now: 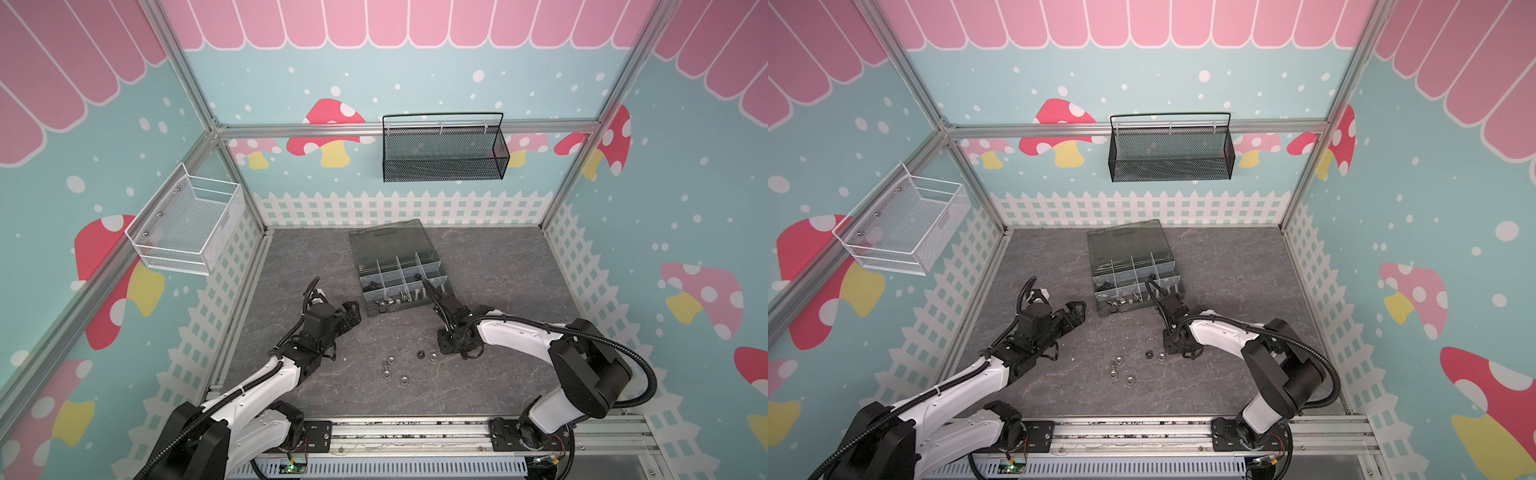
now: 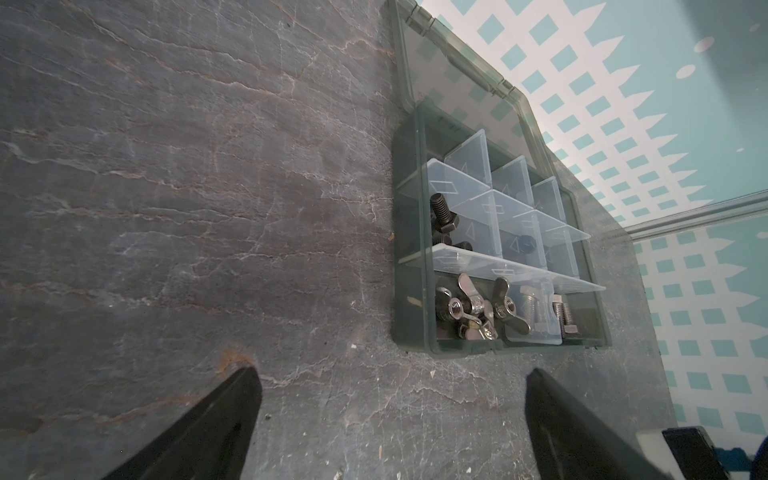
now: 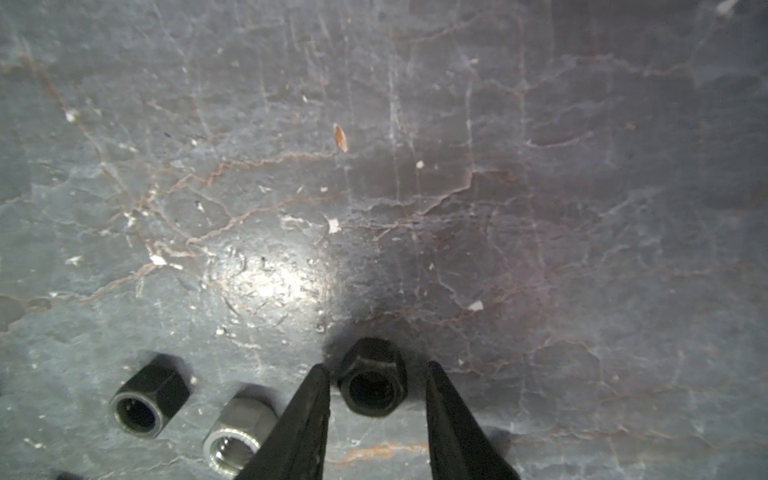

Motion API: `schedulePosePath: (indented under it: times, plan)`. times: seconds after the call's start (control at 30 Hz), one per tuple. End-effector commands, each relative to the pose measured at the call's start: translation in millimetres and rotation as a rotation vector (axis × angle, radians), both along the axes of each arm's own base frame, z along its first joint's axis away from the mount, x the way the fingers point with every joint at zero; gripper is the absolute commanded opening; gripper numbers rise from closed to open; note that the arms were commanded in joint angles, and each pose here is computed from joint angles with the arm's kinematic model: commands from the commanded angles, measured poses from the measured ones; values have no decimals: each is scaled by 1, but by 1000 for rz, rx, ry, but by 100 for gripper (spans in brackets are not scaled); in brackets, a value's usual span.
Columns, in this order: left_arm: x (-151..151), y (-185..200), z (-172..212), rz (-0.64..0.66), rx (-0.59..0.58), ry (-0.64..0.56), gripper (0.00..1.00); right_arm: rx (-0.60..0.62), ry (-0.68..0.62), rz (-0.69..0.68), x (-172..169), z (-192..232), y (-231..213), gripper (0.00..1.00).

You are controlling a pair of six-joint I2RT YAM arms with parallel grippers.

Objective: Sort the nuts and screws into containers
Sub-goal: 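Grasp another black hex nut with the right gripper, then carry the black nut with the right gripper over the organizer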

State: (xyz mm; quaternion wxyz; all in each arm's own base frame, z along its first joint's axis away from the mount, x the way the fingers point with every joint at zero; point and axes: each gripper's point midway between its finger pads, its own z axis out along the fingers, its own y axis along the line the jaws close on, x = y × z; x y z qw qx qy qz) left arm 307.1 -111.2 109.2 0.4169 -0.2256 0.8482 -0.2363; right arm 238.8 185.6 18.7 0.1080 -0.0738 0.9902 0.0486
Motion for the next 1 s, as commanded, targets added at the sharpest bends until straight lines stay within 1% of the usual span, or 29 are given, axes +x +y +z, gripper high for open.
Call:
schedulePosePath:
  times: [0.0, 0.2, 0.3, 0.5, 0.77, 0.97]
  plan:
    - [4, 2, 5, 20, -17, -16, 99, -43, 20, 5, -3, -7, -2, 40]
    - [3, 2, 5, 23, -17, -18, 99, -59, 34, 16, -6, -12, -2, 37]
    - [3, 3, 5, 25, -17, -20, 99, -64, 38, 20, -7, -14, -2, 33]
    - [2, 4, 5, 27, -15, -19, 99, -38, 28, 30, -5, -10, 4, 20]
    - [1, 5, 5, 32, -12, -21, 99, 11, -31, 37, 8, 5, 15, 12]
    - [1, 5, 5, 31, -13, -21, 99, 14, -134, 43, 36, 30, 26, 9]
